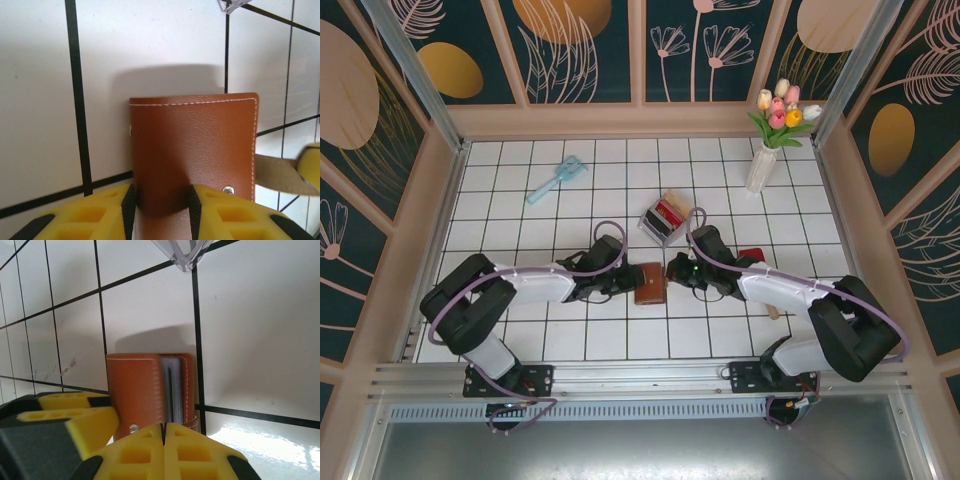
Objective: Put the credit cards into the card holder
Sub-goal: Close the card holder at the center of the table, then close the button on the card holder.
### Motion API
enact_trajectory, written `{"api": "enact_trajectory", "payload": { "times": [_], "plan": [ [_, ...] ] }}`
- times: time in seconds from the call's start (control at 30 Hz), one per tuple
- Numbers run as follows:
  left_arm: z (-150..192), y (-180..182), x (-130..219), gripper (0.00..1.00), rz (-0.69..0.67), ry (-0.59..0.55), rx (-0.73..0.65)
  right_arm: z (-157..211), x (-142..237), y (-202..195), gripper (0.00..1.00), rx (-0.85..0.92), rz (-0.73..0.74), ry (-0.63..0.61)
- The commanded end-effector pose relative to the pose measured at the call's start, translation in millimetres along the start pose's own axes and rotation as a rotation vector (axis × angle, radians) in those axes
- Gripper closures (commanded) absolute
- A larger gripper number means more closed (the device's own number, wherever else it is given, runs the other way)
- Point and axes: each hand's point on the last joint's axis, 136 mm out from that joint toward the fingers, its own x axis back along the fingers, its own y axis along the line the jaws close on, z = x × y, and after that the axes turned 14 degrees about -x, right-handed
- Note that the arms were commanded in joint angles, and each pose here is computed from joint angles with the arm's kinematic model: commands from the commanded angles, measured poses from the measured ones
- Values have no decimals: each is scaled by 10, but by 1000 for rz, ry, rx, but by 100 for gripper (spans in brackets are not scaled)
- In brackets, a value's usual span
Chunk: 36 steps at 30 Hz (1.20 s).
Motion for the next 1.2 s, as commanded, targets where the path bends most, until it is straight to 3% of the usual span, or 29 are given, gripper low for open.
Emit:
{"api": "enact_trajectory", "payload": {
  "times": [0.0, 0.23, 0.43, 0.6, 0.7, 0.83, 1.17],
  "plan": [
    [43, 36, -84, 65, -30, 27, -24, -20, 23, 185, 92, 19, -60, 15],
    [78, 25, -139, 67, -28, 43, -36, 44, -55, 129, 77, 20, -29, 64],
    [130, 76, -206, 69, -46, 66, -35, -17, 3, 122, 72, 36, 21, 41],
    [137, 75, -218, 69, -46, 74, -38, -36, 19, 72, 74, 42, 68, 38],
    [131, 73, -215, 69, -47, 73, -39, -22, 26, 62, 67, 65, 100, 31],
    [119, 61, -211, 70, -46, 70, -39, -60, 54, -61, 65, 105, 237, -18],
    [126, 62, -212, 70, -47, 75, -43, 5, 61, -81, 72, 118, 310, -17]
  ]
}}
